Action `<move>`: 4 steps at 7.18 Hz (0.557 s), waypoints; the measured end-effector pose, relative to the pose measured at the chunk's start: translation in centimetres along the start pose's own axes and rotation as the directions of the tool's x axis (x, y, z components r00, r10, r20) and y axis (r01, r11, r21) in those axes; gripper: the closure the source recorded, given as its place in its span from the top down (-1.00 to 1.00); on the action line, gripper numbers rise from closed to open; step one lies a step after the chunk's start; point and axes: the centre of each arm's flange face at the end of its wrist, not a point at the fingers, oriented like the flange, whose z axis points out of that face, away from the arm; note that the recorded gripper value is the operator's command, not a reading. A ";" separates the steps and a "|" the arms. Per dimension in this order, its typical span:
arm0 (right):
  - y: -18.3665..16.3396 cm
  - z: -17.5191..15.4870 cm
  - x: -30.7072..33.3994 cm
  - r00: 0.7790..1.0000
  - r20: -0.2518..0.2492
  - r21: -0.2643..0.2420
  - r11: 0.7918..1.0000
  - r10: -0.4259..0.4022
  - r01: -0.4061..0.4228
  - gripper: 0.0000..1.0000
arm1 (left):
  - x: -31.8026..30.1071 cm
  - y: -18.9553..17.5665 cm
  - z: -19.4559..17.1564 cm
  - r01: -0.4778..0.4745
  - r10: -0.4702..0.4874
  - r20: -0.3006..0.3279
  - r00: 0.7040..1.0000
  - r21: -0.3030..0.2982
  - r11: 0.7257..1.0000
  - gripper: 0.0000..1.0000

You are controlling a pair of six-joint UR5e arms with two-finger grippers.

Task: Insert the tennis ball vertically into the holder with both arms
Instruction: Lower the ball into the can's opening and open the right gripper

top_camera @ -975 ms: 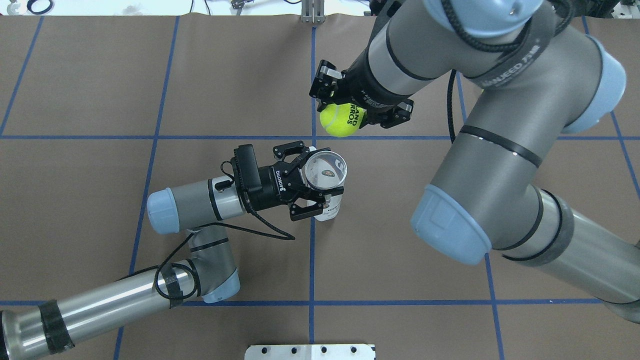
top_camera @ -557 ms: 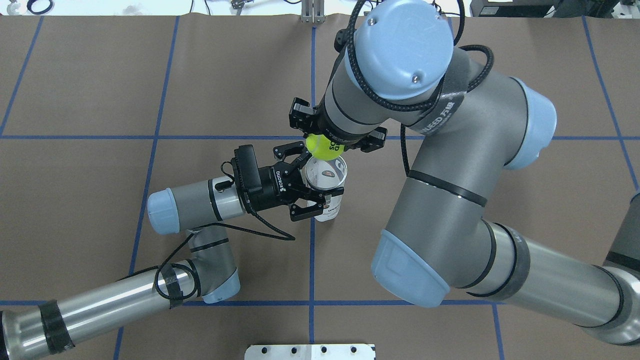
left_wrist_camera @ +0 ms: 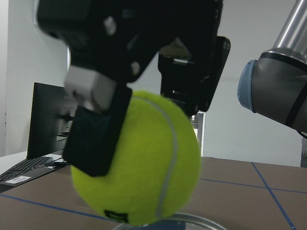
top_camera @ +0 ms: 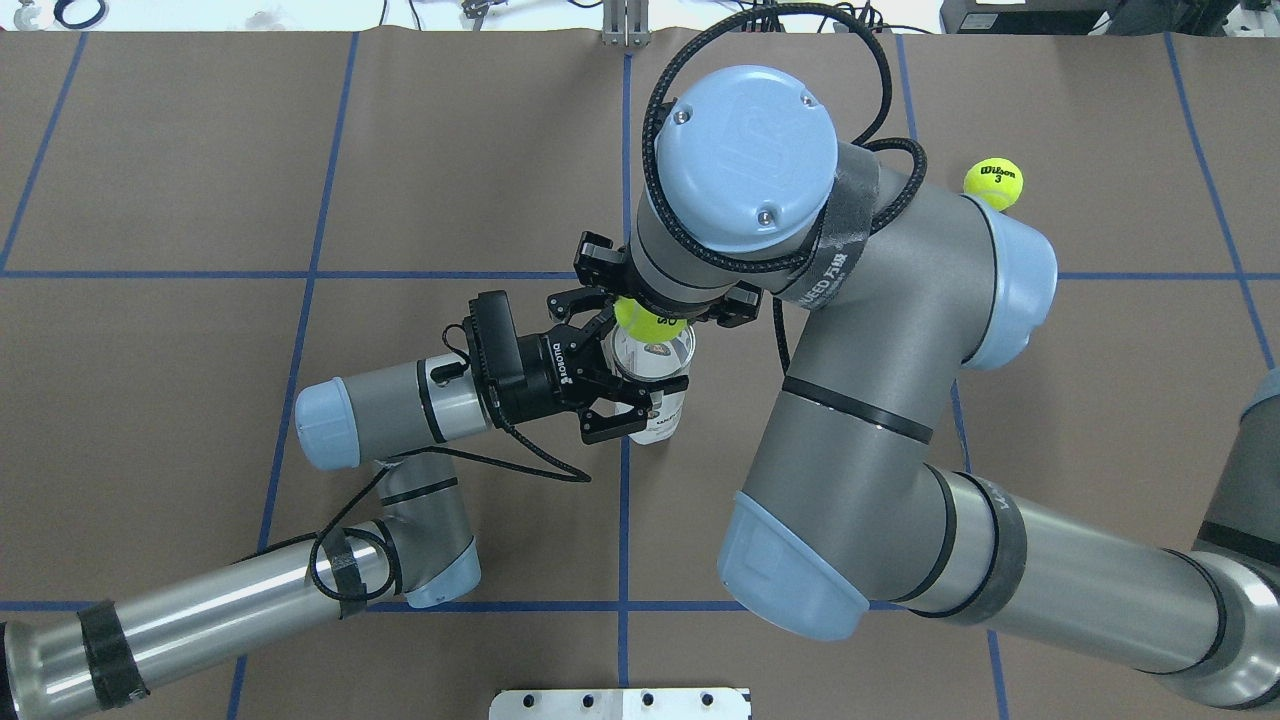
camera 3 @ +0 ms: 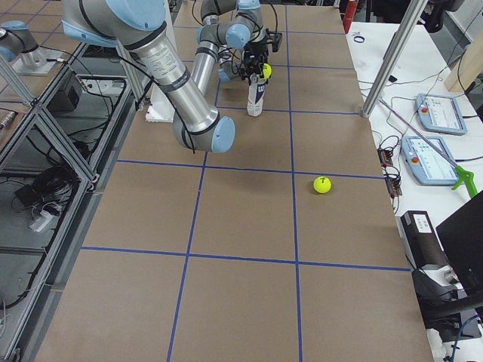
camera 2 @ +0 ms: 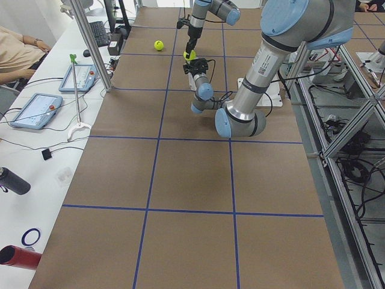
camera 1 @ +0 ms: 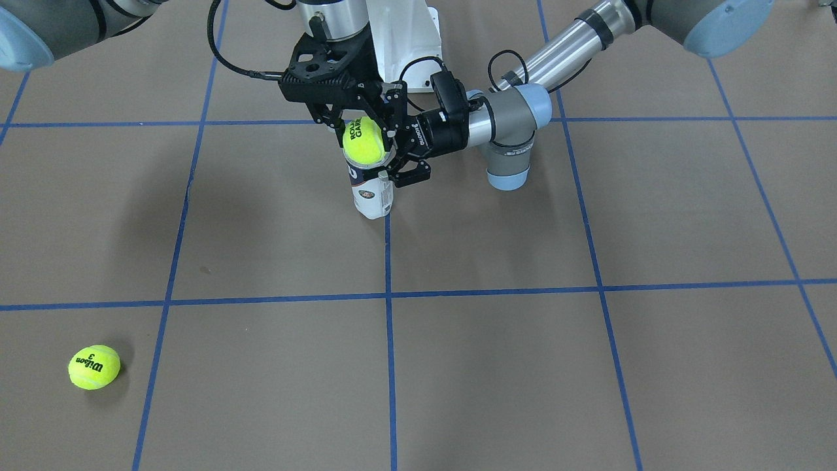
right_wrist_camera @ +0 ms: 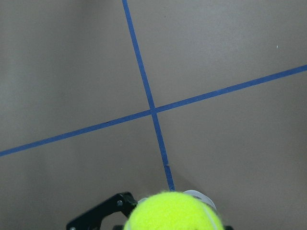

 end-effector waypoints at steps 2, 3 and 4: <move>0.3 0.2 0.0 1.000 -0.006 0.006 1.000 -0.004 0.004 0.98 | 0.0 -0.1 0.0 -0.001 0.001 0.000 1.000 0.001 1.000 0.71; 0.4 0.2 0.0 1.000 -0.006 0.008 1.000 -0.006 0.006 0.98 | -0.1 -0.1 0.1 -0.001 0.001 0.000 1.000 0.002 1.000 0.71; 0.5 0.1 0.0 1.000 -0.005 0.009 1.000 -0.008 0.008 0.98 | -0.1 -0.1 0.1 -0.001 0.001 0.000 1.000 0.002 1.000 0.71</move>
